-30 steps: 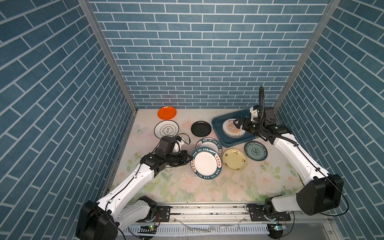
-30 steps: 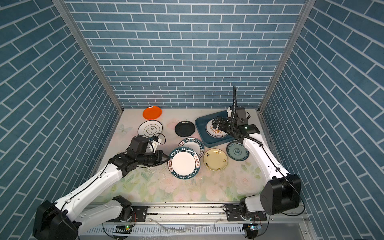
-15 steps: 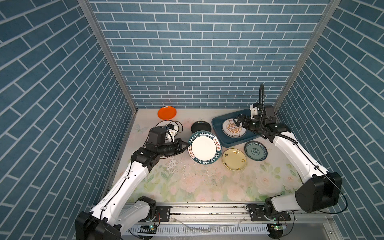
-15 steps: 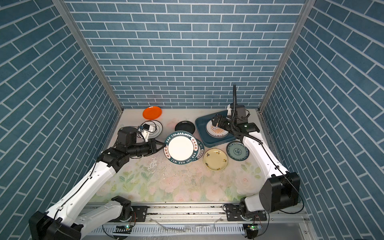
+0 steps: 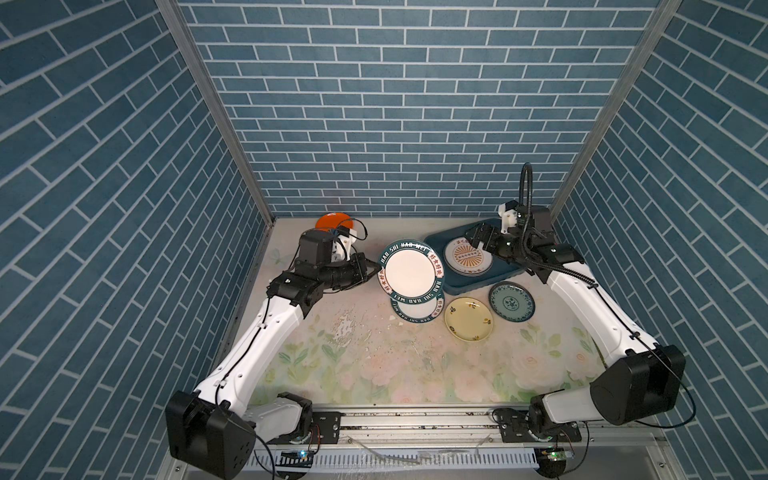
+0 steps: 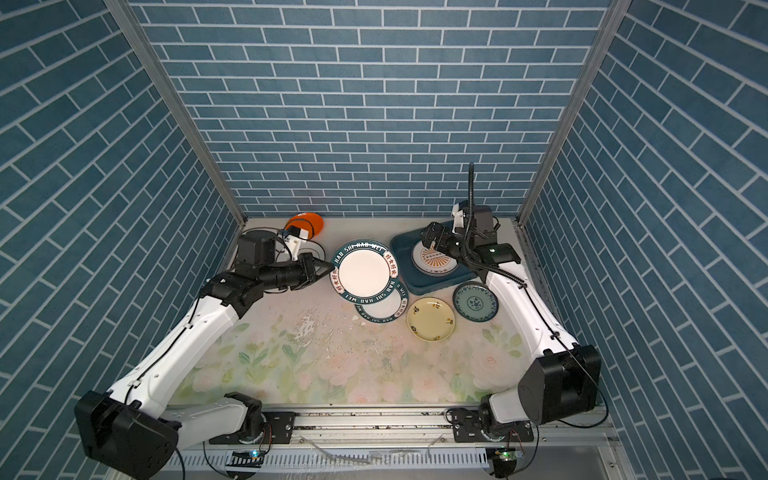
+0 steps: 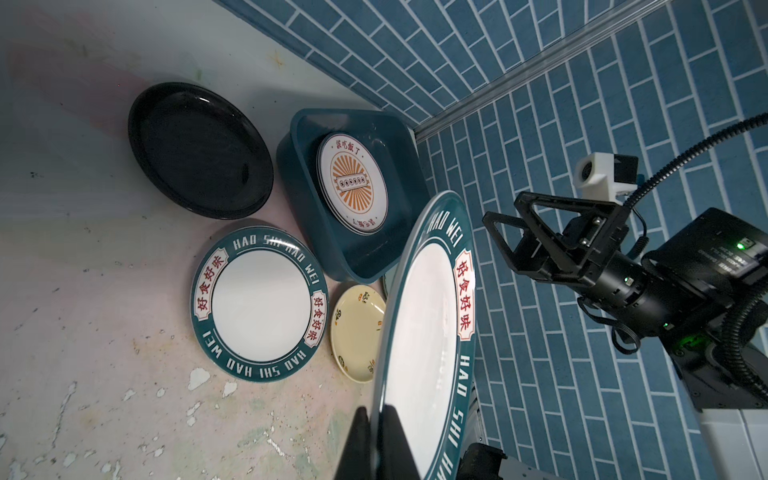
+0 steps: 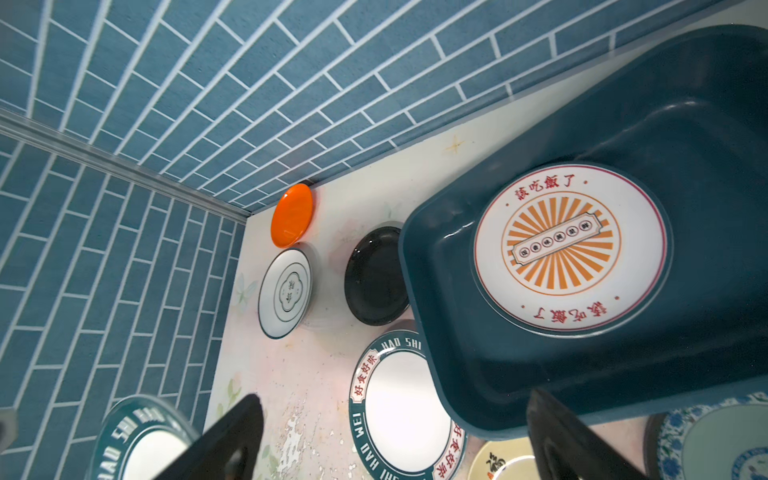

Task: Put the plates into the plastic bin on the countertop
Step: 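Carry the upright green-rimmed plate toward the right gripper above the bin, then grasp the green-rimmed plate rim with the right gripper while the left holds it, then lower the green-rimmed plate into the bin with the right gripper while the left withdraws, then lay the green-rimmed plate flat in the bin and open the right gripper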

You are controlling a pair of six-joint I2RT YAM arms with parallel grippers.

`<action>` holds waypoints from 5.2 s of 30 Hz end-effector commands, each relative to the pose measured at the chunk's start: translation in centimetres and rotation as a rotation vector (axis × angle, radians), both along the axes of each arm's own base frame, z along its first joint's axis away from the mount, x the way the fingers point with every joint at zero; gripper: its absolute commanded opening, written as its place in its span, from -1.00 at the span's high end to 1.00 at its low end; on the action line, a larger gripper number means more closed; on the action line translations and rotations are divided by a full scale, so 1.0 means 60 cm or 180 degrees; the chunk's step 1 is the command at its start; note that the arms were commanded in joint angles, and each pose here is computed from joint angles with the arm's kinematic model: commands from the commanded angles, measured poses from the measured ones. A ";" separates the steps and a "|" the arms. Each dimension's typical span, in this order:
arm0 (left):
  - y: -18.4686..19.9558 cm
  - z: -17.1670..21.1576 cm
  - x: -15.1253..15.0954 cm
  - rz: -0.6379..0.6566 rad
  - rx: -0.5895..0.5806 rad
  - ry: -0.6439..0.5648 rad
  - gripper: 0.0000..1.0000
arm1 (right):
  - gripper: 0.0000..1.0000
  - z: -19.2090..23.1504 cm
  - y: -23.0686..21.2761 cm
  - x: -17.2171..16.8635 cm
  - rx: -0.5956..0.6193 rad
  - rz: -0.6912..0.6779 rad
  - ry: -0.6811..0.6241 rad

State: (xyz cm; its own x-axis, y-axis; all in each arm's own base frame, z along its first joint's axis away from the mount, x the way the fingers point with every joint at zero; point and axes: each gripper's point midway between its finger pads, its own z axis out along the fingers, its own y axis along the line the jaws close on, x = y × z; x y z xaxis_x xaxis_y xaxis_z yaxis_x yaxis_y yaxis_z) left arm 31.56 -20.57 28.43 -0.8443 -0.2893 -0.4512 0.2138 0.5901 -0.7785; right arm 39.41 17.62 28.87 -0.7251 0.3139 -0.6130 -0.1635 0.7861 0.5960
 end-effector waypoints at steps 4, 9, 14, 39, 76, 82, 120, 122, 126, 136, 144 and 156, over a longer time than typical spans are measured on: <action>-0.018 0.047 0.046 -0.0058 -0.0161 -0.0226 1.00 | -0.95 0.034 0.039 -0.008 0.0321 0.0347 -0.0006; -0.030 0.046 0.075 -0.0059 -0.0218 -0.0211 1.00 | -0.94 0.024 0.036 -0.009 0.0349 0.0273 0.0052; -0.037 0.053 0.100 -0.0002 -0.0308 -0.0286 1.00 | -0.93 0.030 0.046 -0.012 0.0418 0.0387 0.0059; -0.119 0.056 0.189 -0.0203 -0.0669 -0.0295 1.00 | -0.31 0.004 0.063 0.004 0.0593 0.0425 0.0240; -0.118 0.063 0.201 -0.0150 -0.0662 -0.0394 -0.40 | 1.00 -0.009 0.048 0.020 0.0580 0.0155 0.0295; -0.080 0.072 0.197 -0.0036 -0.0408 -0.0510 -0.80 | 1.00 -0.008 0.042 0.022 0.0577 0.0127 0.0293; -0.033 0.143 0.091 0.0054 0.0010 -0.1048 -0.99 | 1.00 -0.117 -0.083 0.090 0.0546 -0.0282 0.0567; -0.027 0.143 0.085 0.0090 0.0037 -0.1055 -0.99 | 1.00 -0.127 -0.085 0.096 0.0533 -0.0291 0.0585; -0.017 0.142 0.073 0.0152 0.0084 -0.1061 -0.99 | 1.00 -0.141 -0.088 0.106 0.0525 -0.0298 0.0627; -0.002 0.138 0.060 0.0249 0.0167 -0.1050 -0.99 | 1.00 -0.184 -0.103 0.130 0.0485 -0.0395 0.0711; 0.008 0.137 0.057 0.0336 0.0206 -0.1060 -0.99 | 1.00 -0.222 -0.113 0.153 0.0489 -0.0449 0.0818; 0.019 0.135 0.051 0.0427 0.0257 -0.1053 -0.99 | 1.00 -0.267 -0.121 0.173 0.0485 -0.0490 0.0987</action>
State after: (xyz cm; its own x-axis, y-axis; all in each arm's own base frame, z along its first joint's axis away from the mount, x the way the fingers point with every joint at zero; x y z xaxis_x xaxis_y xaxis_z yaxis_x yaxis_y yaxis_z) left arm 35.23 -19.70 36.79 -0.6096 -0.3480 -0.7122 0.3651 0.6742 -0.6420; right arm 48.16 10.31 11.13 -0.8180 0.5150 -0.2563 0.2158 0.6877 0.6932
